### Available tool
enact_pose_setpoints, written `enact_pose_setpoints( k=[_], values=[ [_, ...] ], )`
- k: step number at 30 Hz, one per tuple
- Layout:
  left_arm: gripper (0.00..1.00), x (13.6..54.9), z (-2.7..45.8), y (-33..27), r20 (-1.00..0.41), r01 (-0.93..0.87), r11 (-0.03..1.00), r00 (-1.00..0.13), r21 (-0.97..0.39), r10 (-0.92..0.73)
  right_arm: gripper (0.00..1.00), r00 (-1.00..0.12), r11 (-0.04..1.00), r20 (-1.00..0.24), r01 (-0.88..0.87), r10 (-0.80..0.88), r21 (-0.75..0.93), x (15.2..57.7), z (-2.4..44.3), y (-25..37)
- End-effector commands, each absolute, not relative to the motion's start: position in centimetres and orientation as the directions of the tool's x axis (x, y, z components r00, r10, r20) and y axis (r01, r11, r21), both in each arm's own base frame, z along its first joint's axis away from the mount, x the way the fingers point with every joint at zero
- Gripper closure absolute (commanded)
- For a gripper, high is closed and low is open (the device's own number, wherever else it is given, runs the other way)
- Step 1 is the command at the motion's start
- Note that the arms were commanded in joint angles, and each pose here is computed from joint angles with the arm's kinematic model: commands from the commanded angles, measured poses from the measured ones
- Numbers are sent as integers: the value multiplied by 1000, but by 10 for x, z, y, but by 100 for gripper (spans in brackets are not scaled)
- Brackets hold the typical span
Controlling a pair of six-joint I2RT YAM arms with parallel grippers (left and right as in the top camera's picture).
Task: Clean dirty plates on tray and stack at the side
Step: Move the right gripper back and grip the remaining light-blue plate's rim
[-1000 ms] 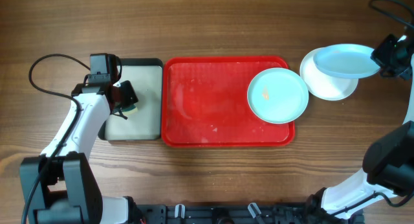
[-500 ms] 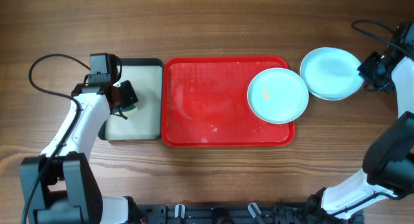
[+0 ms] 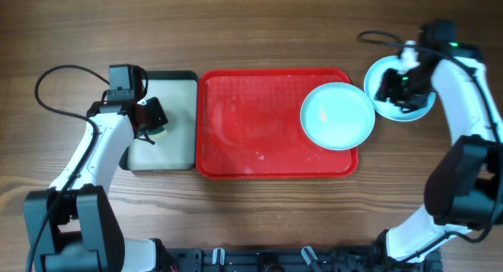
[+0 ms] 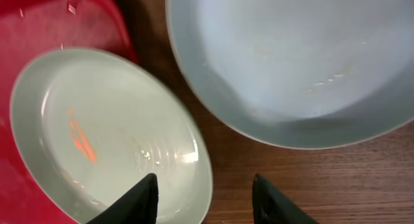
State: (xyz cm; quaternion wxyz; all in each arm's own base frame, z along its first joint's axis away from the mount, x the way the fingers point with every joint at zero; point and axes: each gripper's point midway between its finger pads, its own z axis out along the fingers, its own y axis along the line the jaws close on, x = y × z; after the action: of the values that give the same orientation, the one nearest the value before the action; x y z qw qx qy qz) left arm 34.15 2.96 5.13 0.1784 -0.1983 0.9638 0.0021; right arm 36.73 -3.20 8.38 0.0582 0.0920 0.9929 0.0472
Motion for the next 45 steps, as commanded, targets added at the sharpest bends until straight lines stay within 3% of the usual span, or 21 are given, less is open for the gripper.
enact_pose_setpoints(
  k=[1, 8, 19, 31, 33, 39, 42, 45],
  values=[
    [96, 341, 51, 29, -341, -393, 916, -852, -82, -397, 60, -987, 994, -121, 105, 103, -5, 365, 88, -30],
    [96, 341, 51, 29, -341, -394, 916, -852, -82, -397, 66, -992, 994, -92, 96, 90, -54, 350, 52, -32],
    [96, 341, 51, 29, -341, -394, 916, -852, -82, -397, 87, -990, 995, -108, 97, 95, -18, 351, 40, -26],
    [96, 340, 50, 29, -337, -394, 916, -854, -80, -397, 89, -992, 995, -75, 102, 101, 4, 349, 28, -22],
    [96, 340, 50, 29, -338, -394, 916, -853, -81, -397, 96, -990, 993, -82, 117, 117, 6, 351, 28, -21],
    [96, 341, 51, 29, -342, -393, 916, -852, -82, -396, 96, -992, 947, -109, 23, 61, 320, 362, 38, 61],
    [96, 341, 51, 29, -341, -393, 916, -852, -82, -397, 96, -993, 938, -64, 75, 103, 339, 355, 39, 100],
    [96, 341, 51, 29, -341, -394, 916, -852, -82, -397, 96, -996, 938, -83, 4, 35, 346, 351, 40, 133]
  ],
)
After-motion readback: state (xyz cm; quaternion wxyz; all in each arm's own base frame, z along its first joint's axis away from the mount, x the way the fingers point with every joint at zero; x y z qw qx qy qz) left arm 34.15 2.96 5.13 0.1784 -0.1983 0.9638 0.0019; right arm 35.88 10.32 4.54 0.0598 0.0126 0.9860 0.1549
